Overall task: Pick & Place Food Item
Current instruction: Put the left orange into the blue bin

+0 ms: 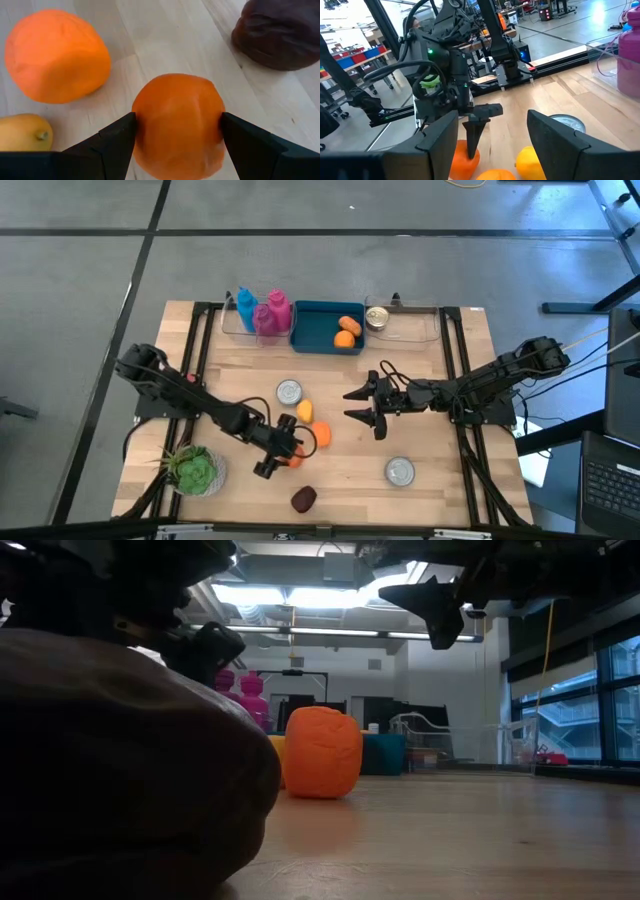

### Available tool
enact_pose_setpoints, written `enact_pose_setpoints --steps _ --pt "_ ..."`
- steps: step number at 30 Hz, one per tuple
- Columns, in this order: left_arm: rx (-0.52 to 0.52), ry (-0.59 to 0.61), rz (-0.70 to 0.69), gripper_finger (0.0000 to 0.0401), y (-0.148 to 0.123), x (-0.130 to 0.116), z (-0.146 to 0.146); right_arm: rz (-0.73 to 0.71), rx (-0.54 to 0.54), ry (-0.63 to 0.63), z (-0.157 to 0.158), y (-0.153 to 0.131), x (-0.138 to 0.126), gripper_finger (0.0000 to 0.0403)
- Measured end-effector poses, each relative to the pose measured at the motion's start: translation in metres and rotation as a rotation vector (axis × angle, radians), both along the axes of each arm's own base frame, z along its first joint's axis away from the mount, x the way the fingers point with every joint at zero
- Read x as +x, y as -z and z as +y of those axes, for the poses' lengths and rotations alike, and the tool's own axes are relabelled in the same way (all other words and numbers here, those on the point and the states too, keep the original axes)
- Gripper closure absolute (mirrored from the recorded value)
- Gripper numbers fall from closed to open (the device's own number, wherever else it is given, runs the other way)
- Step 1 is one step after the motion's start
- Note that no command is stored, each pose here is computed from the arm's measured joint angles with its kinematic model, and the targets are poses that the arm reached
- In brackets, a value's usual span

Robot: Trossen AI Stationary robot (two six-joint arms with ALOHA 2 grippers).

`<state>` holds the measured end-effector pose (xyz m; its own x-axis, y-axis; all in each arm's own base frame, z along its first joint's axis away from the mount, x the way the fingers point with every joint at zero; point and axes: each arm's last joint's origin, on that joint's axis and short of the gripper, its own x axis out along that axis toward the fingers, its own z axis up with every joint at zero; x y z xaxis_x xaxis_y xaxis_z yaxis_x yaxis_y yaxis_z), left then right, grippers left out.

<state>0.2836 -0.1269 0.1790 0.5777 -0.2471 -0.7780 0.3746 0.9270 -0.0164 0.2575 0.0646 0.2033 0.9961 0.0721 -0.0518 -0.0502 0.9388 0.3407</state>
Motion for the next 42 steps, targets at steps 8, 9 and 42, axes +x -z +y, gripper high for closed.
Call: enact_pose_setpoints --steps 8,9,42 --pt "-0.034 -0.031 0.038 0.0127 0.005 0.003 0.005 0.001 0.0 0.0 0.0 0.0 0.0 0.0166" --pt "-0.053 -0.03 0.048 0.0128 0.005 0.003 0.006 0.001 0.0 0.0 0.0 0.0 0.0 0.0166" --pt "0.044 -0.099 -0.017 0.024 -0.062 0.001 0.023 0.002 -0.001 -0.004 0.0 0.0 0.0 0.0166"
